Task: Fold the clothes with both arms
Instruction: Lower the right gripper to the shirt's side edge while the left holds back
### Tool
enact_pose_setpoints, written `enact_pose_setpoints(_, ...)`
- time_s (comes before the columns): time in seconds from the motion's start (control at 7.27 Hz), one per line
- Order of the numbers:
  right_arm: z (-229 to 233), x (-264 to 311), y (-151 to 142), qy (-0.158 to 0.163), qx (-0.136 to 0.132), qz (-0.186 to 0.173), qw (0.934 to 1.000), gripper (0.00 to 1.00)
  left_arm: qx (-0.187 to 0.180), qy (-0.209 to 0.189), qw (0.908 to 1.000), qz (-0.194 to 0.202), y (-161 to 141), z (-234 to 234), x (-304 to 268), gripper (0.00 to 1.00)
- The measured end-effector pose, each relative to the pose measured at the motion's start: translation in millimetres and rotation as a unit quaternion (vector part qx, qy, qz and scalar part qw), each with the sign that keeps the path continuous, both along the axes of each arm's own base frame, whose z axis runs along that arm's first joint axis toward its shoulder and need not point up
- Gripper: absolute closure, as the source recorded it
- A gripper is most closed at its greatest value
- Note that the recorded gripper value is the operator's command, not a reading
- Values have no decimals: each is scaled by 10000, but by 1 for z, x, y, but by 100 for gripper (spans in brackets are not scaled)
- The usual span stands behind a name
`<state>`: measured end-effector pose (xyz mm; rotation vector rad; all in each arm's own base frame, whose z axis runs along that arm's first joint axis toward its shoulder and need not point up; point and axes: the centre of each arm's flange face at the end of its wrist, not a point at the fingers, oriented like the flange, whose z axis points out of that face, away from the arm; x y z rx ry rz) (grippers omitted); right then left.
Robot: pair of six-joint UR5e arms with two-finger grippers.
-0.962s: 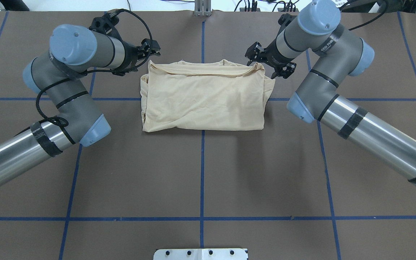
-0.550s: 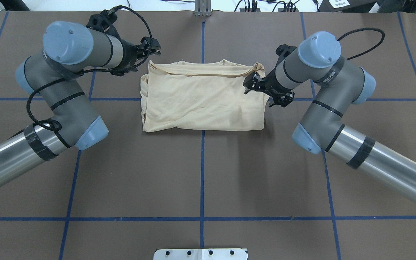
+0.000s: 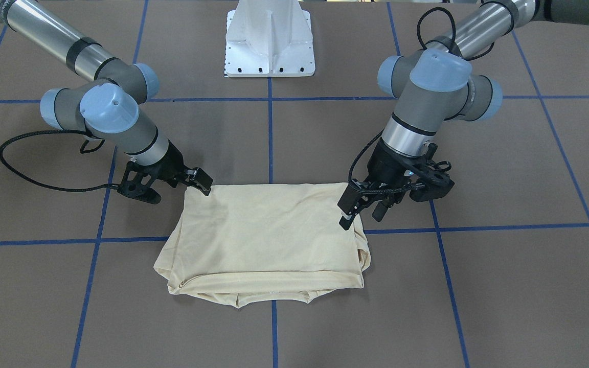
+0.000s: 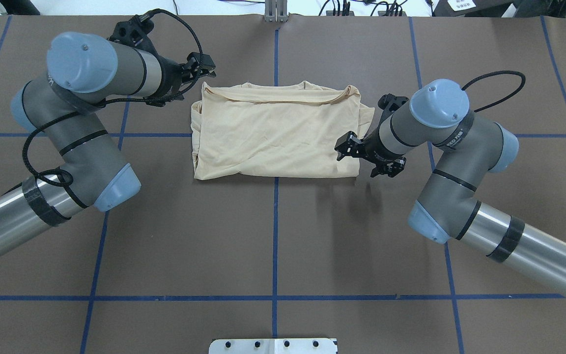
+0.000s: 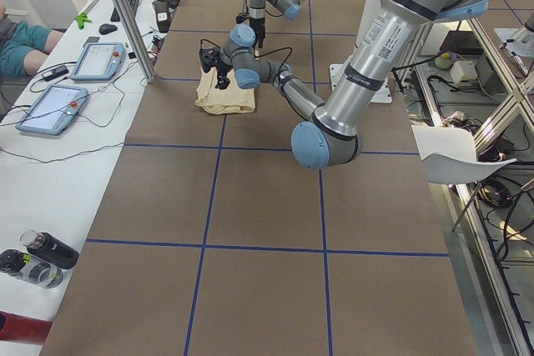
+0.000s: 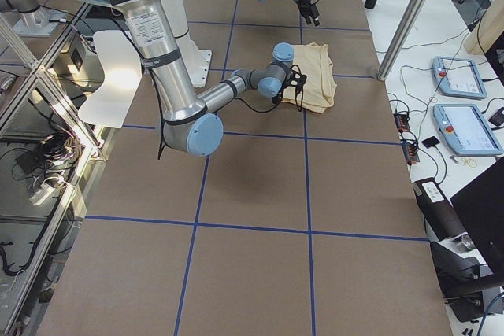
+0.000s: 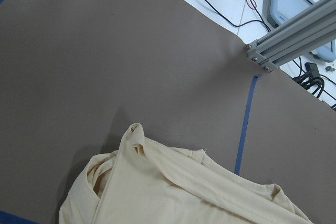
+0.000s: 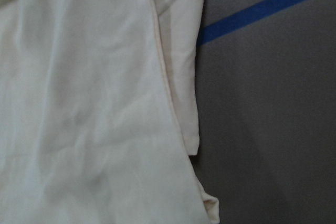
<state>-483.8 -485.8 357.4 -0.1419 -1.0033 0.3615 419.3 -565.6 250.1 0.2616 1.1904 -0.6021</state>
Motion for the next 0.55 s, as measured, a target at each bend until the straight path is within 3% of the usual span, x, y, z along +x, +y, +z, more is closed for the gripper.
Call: enact_pose_setpoints(0.55,-2,-3,-5,72,57,80,9999,5,-22,-32,10000,-1,2,6,1,0)
